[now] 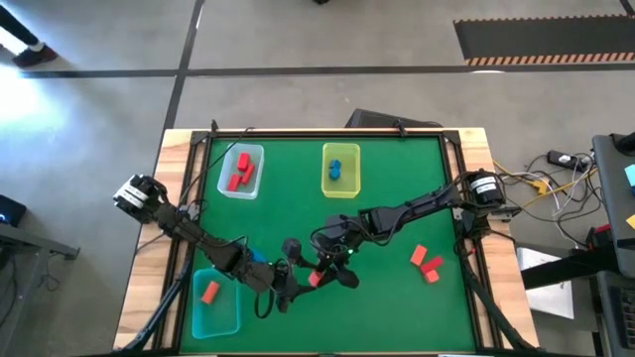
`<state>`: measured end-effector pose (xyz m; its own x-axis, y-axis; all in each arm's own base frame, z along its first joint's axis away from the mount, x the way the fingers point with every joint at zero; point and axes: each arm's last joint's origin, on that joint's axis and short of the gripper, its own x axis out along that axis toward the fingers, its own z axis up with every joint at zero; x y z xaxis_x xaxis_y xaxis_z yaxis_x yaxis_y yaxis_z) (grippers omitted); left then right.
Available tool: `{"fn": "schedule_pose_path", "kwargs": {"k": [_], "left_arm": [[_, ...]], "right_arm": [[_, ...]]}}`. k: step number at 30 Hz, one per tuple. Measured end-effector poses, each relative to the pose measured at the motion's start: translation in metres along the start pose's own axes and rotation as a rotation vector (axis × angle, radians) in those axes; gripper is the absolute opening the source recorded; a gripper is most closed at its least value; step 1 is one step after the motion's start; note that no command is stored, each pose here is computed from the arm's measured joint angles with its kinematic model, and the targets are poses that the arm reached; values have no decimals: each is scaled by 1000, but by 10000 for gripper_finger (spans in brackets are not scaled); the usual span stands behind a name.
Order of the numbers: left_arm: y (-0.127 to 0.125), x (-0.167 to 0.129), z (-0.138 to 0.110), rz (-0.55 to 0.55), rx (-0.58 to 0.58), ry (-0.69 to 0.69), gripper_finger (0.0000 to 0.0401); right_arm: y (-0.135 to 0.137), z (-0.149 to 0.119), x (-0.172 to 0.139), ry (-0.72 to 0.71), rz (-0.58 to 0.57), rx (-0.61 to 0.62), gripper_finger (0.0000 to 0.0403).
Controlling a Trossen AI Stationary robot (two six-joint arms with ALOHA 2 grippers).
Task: Sort & place blocks by color
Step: Put the orange block into the blue bin
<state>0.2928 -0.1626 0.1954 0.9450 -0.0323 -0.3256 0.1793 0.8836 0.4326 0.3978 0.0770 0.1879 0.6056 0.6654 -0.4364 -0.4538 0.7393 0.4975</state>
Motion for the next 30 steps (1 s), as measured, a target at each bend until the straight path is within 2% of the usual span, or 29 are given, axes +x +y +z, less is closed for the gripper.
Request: {"fn": "schedule_pose_path", "kwargs": {"k": [6, 13, 18, 22, 26, 30], "left_arm": [[1, 1, -1, 1, 5, 4, 246], [0, 0, -2, -7, 4, 4, 173], [0, 0, -2, -8, 4, 5, 119], [-2, -1, 1, -13, -6, 1, 118], [-8, -8, 5, -43, -75, 18, 118], [-8, -21, 11, -81, -239, 144, 118]], "right_arm": [[1, 0, 0, -1, 1, -2, 118], [1, 1, 0, -8, 3, -8, 122], [1, 1, 0, -8, 1, 4, 167], [-2, 1, -2, -2, -4, 21, 208], [-3, 0, -8, 26, -15, 48, 235], [-2, 0, -19, 66, -51, 70, 248]]}}
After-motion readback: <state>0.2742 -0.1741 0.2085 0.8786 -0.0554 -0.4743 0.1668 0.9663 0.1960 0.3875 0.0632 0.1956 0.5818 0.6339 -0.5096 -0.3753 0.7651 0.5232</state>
